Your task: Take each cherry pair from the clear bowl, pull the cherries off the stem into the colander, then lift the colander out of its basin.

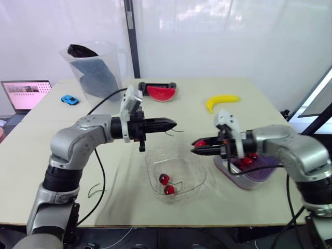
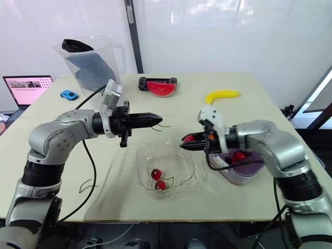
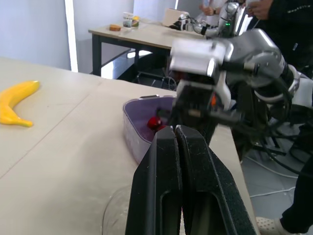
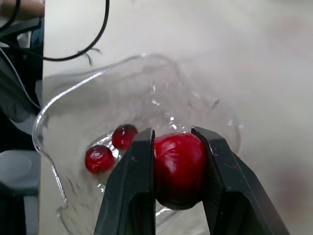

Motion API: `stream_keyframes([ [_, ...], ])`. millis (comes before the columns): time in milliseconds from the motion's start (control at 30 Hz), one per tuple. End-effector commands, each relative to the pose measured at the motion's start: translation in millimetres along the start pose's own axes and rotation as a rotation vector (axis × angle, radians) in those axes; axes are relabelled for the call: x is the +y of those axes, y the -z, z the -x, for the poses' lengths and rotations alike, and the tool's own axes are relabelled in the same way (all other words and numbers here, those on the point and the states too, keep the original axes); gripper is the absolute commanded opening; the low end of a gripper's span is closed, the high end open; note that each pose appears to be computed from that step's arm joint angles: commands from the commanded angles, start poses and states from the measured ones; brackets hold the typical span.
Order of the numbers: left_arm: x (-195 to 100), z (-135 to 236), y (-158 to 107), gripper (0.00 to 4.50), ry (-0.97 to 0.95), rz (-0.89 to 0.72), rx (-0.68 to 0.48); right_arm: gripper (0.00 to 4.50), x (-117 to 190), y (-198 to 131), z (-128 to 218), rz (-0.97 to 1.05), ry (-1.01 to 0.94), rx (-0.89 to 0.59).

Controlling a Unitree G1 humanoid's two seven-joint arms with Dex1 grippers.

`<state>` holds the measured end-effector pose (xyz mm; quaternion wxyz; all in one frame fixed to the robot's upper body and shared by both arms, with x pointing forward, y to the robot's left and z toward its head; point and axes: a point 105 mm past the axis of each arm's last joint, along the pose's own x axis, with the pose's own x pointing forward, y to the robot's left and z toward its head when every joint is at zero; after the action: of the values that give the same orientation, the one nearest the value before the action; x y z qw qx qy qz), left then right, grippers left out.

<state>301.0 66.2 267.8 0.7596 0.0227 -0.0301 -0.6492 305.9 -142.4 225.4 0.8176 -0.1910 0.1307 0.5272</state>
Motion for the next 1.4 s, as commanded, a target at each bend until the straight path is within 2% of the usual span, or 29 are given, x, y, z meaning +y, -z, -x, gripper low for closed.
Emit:
stream_keyframes([
  [33, -1.4, 5.0, -6.2, 0.00, -0.014, -0.042, -0.014, 0.68, -32.9, 5.8, 49.4, 0.096, 0.208, 0.139],
  [167, -1.6, 6.0, -3.7, 0.00, -0.021, -0.041, -0.013, 0.68, -46.9, 35.1, 78.4, 0.113, 0.285, 0.305],
  [367, -1.7, 6.6, -2.6, 0.00, -0.033, -0.038, -0.014, 0.68, -53.6, 61.2, 78.5, 0.096, 0.304, 0.367],
  [433, -2.5, 7.0, -0.1, 0.00, -0.034, -0.041, -0.006, 1.70, -57.5, 68.3, 71.4, 0.081, 0.313, 0.356],
  [533, -3.5, 7.8, 1.9, 0.00, -0.036, -0.053, 0.005, 2.83, -59.5, 73.3, 66.9, 0.079, 0.311, 0.357],
  [567, -3.6, 8.4, 1.6, 0.00, -0.039, -0.055, 0.004, 3.46, -59.6, 73.4, 66.6, 0.082, 0.309, 0.358],
  [633, -2.8, 10.5, 1.0, 0.00, -0.048, -0.059, 0.005, 4.24, -59.8, 68.6, 67.8, 0.090, 0.306, 0.352],
  [667, -2.3, 11.4, 0.9, 0.00, -0.053, -0.061, 0.006, 4.47, -59.6, 65.1, 68.7, 0.095, 0.304, 0.346],
  [767, -1.5, 12.8, 0.9, 0.00, -0.060, -0.062, 0.009, 4.47, -58.4, 56.6, 71.5, 0.121, 0.298, 0.341],
  [833, -1.8, 16.5, 0.7, 0.00, -0.070, -0.060, 0.013, 4.47, -41.3, 20.9, 70.9, 0.165, 0.213, 0.254],
  [967, 0.6, 28.7, 3.5, 0.00, -0.108, -0.040, 0.024, 4.47, -9.2, -51.5, 63.4, 0.209, 0.041, -0.027],
  [1067, 2.4, 39.9, 8.3, 0.00, -0.141, -0.033, 0.052, 4.47, 8.5, -79.2, 51.2, 0.236, -0.066, -0.134],
  [1200, 3.4, 63.0, 12.4, 0.00, -0.223, -0.031, 0.094, 4.47, 22.1, -94.6, 31.4, 0.259, -0.166, -0.201],
  [1400, -3.8, 102.6, 20.5, 0.00, -0.365, 0.015, 0.138, 4.47, 25.6, -90.4, 11.9, 0.246, -0.240, -0.211],
])
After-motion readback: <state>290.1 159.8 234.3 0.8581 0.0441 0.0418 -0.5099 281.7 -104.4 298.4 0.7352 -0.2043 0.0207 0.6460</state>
